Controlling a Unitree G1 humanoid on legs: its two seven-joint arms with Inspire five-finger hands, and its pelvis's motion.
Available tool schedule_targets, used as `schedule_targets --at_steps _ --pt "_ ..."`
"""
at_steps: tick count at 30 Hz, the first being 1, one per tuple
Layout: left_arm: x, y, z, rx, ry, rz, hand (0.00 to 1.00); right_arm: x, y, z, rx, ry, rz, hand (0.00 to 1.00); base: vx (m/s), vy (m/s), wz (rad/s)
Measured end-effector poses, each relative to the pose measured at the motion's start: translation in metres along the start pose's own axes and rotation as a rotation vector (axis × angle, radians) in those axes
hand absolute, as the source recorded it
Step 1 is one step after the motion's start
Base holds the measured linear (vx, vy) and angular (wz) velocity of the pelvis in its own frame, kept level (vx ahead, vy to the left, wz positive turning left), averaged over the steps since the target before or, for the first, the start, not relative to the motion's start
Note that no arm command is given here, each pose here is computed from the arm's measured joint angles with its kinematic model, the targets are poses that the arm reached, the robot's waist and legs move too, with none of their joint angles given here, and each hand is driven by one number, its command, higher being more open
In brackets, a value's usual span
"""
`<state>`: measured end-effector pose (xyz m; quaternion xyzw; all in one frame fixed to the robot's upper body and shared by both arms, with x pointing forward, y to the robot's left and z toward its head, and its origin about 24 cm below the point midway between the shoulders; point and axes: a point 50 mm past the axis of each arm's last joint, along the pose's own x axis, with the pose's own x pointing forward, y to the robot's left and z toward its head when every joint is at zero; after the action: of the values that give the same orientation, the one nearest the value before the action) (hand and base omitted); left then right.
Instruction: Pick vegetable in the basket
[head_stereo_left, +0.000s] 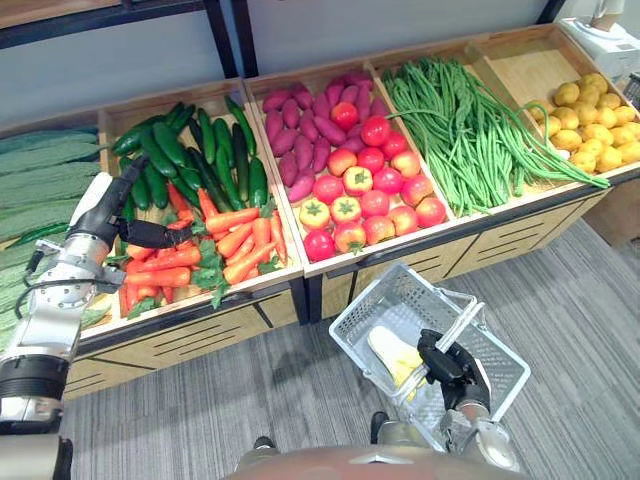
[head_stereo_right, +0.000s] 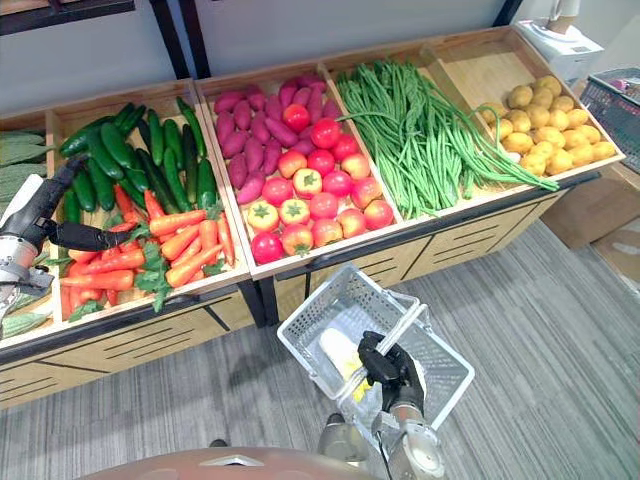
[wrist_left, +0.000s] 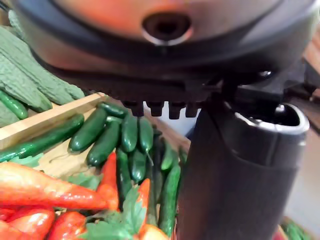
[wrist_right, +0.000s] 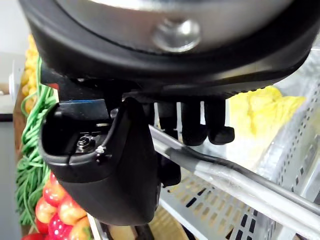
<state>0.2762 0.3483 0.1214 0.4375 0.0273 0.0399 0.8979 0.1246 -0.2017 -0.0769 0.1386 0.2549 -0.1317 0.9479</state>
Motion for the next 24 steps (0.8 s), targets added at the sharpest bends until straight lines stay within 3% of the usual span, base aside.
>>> schedule_targets --at_steps 10,24 --pt "-0.002 0.0 -0.007 0.134 0.046 -0.16 1.0 -0.003 0.005 -0.002 -0.005 0.004 0.044 0.0 -0.01 -0.003 0.0" --pt "-0.008 0.009 -0.013 0.297 0.084 -0.201 1.0 -0.006 0.008 -0.006 -0.007 0.015 0.075 0.0 -0.05 -0.017 0.03"
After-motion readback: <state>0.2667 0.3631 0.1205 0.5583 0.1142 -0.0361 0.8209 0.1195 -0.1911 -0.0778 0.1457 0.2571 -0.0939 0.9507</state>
